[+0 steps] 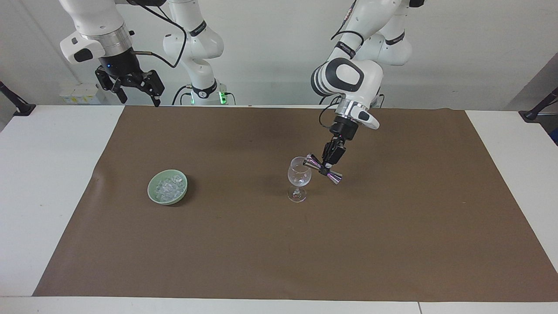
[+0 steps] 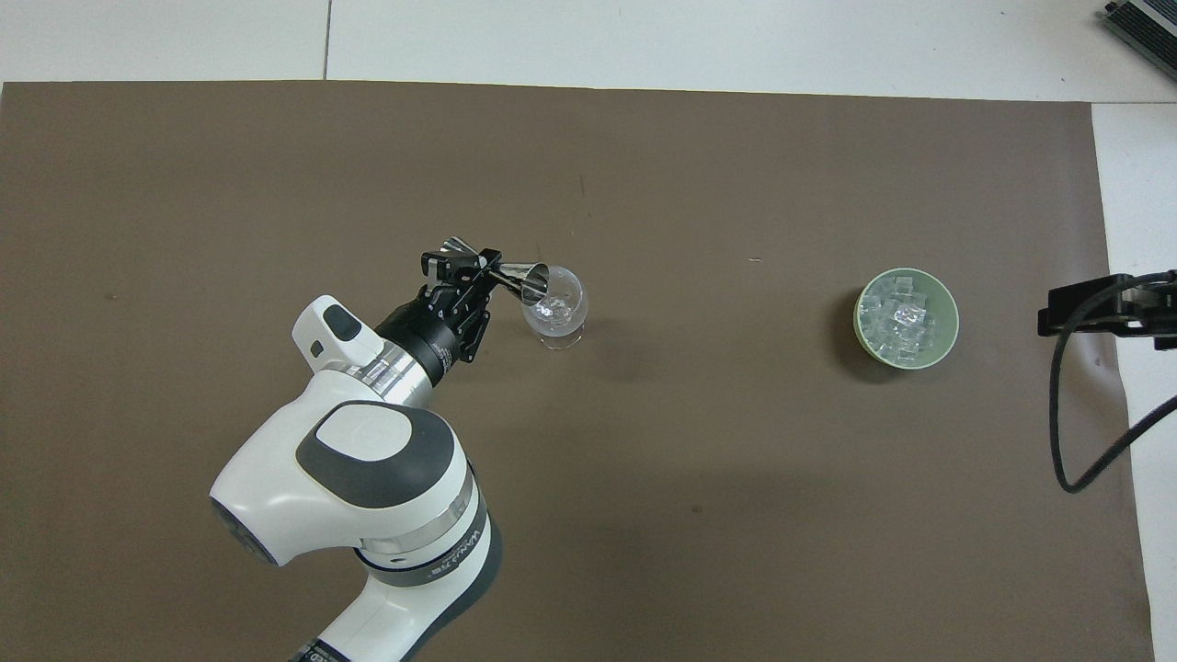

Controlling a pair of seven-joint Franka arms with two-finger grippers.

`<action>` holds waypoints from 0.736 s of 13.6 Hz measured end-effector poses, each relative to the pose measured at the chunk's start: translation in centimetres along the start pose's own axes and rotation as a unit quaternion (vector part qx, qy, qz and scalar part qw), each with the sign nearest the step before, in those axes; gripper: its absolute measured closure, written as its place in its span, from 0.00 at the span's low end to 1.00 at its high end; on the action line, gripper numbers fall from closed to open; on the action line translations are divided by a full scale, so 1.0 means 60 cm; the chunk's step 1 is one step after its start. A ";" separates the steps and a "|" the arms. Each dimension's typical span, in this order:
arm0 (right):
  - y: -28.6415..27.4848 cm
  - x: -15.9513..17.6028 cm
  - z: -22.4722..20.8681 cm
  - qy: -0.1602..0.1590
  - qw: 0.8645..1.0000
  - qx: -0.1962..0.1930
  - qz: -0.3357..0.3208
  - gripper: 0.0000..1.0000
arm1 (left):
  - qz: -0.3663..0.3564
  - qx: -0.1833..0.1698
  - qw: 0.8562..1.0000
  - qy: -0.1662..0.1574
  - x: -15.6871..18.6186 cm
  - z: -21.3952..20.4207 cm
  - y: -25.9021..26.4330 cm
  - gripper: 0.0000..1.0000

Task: Pour wine and add ice with both arms
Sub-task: 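Tilt the bottle over the glass rim with the left gripper, then hold the bottle tilted over the glass with the left gripper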

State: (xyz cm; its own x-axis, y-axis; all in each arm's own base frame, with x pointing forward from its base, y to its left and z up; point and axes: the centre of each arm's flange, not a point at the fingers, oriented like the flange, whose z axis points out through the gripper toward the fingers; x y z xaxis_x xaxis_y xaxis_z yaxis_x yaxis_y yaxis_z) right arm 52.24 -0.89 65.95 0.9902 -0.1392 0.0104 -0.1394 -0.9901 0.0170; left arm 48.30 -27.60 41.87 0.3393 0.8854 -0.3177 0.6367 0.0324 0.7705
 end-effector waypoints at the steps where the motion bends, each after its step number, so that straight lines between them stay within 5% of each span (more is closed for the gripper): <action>1: 0.000 0.000 0.000 0.000 1.000 0.000 0.000 0.00 | 0.004 0.000 1.000 0.002 -0.002 -0.001 0.000 0.79; 10: 0.000 0.000 0.000 0.000 1.000 0.000 0.000 0.00 | 0.034 -0.001 0.999 0.015 -0.014 -0.005 0.007 0.79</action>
State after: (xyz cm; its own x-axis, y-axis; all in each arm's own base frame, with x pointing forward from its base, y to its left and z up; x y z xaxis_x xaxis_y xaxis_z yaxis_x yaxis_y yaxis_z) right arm 52.24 -0.89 65.95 0.9902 -0.1392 0.0104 -0.1394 -0.9901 0.0170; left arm 48.04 -28.16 42.62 0.3603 0.8993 -0.2478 0.6112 -0.0269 0.7910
